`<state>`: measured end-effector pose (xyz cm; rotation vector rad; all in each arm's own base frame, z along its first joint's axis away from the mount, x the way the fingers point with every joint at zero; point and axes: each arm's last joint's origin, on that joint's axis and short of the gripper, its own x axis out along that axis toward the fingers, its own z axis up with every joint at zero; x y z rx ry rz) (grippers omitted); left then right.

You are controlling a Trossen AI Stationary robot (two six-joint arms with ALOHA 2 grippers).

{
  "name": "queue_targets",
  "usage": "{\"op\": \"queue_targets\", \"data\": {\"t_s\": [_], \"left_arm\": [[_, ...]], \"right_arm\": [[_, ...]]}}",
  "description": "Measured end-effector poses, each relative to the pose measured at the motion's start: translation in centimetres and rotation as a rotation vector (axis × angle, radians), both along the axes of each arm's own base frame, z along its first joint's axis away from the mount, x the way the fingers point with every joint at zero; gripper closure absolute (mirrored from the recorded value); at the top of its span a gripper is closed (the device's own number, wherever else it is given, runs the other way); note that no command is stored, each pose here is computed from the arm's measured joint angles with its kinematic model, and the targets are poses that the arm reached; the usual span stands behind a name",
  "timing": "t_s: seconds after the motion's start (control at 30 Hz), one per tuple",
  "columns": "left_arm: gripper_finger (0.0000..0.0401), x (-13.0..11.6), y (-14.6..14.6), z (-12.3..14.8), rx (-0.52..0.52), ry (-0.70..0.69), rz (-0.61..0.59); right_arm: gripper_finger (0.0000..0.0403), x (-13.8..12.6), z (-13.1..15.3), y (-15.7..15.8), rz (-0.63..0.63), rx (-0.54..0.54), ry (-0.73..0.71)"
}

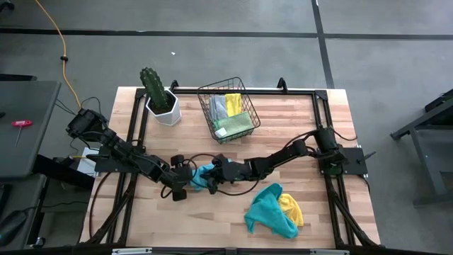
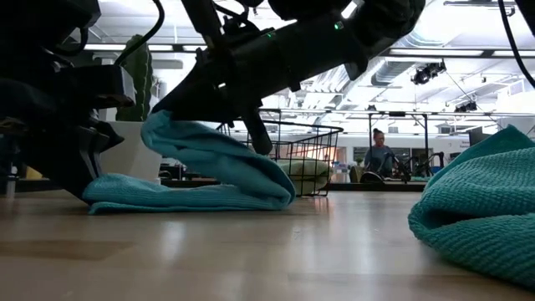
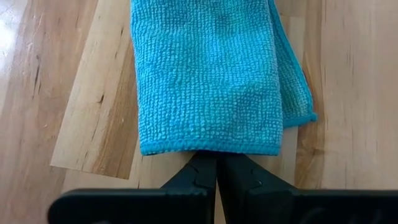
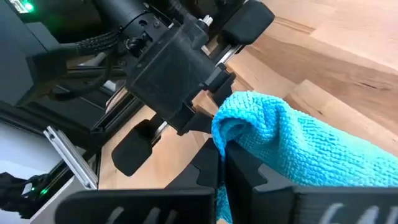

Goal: Fold microfiber towels
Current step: Fold the left blue microfiber cloth

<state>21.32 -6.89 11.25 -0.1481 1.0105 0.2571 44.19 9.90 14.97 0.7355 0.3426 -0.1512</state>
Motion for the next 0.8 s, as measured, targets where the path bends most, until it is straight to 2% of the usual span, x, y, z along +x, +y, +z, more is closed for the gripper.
{"op": "queue_targets", "data": {"t_s": [0.37, 0.47, 0.63, 0.8], "left_arm": [[0.0401, 0.0, 0.0, 0.0, 0.003, -0.003, 0.002], [0.0401, 0.0, 0.0, 0.0, 0.003, -0.004, 0.002], [0.0401, 0.0, 0.0, 0.0, 0.005, -0.005, 0.003], [0.0401, 0.0, 0.0, 0.0, 0.007, -0.006, 0.004]], "right_arm": [[0.0392, 0.1, 0.2, -0.1, 0.002, 0.003, -0.018], [0.0364, 0.1, 0.2, -0.2, 0.002, -0.003, -0.023], [0.0292, 0.3, 0.8, -0.1, 0.004, -0.009, -0.090], [0.0231, 0.5, 1.3, 0.0, 0.045, -0.059, -0.142]]}}
